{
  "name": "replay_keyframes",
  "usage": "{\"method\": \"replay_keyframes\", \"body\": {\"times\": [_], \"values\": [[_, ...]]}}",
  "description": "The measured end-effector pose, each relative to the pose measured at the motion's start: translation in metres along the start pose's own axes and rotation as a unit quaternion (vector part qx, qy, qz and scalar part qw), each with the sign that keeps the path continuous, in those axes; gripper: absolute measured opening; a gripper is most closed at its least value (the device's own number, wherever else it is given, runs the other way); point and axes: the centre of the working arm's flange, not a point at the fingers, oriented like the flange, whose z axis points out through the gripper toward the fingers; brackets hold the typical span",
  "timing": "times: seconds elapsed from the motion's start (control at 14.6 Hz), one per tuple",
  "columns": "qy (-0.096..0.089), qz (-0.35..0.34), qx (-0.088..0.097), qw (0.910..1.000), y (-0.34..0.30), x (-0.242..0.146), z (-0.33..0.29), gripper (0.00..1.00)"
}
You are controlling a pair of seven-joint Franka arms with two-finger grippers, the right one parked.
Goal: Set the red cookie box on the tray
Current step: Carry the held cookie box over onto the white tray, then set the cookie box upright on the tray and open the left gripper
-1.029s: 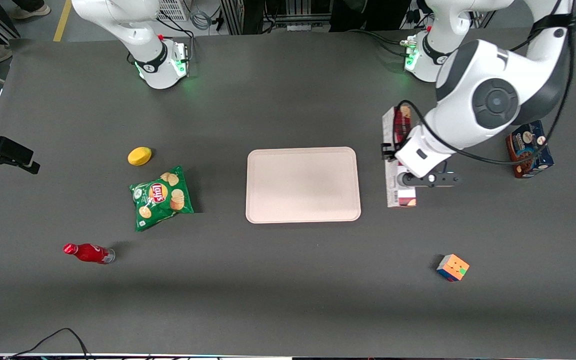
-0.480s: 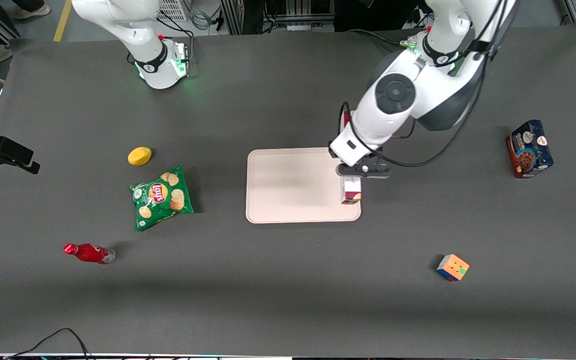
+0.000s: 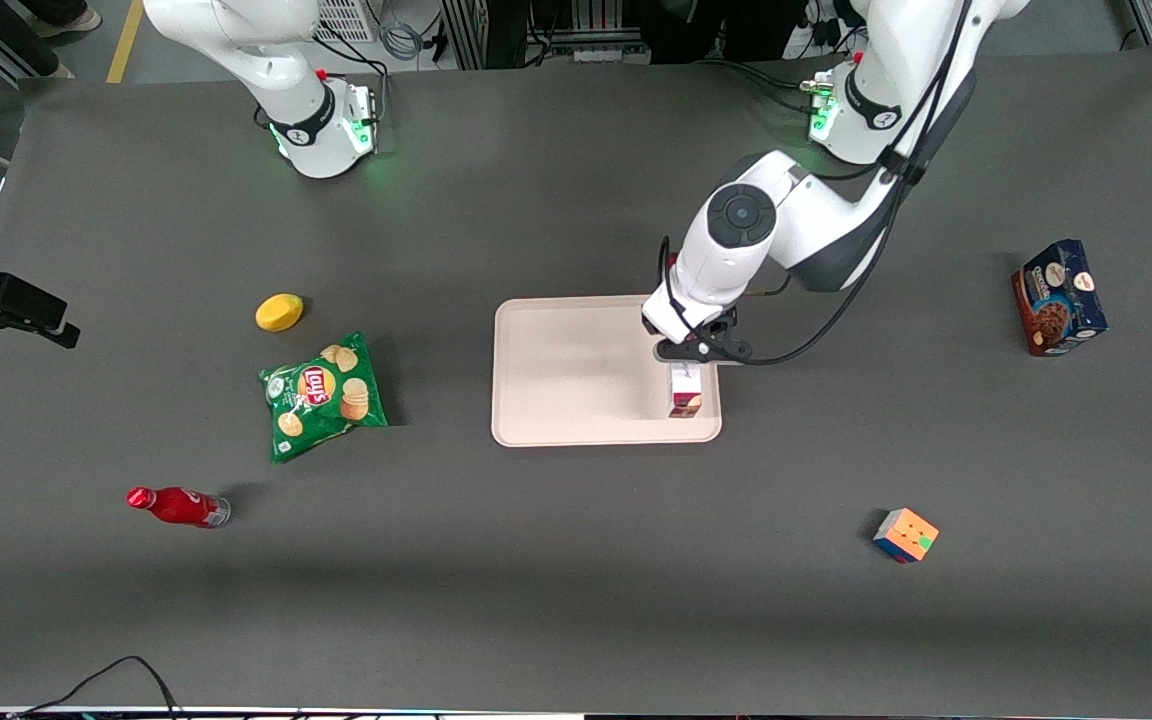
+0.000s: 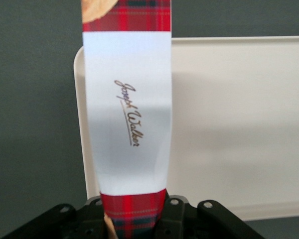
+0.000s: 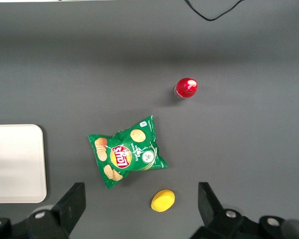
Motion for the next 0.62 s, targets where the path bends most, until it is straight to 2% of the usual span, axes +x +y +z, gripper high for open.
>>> {"method": "replay_keyframes", "body": {"times": [0.27, 0.48, 0.62], "values": [[0.018, -0.011, 0.026, 0.9994, -0.001, -0.003, 0.043, 0.31], [0.019, -0.01, 0.014, 0.9997, 0.002, -0.004, 0.063, 0.31], [0.019, -0.006, 0.012, 0.9997, 0.002, -0.005, 0.072, 0.31]]}}
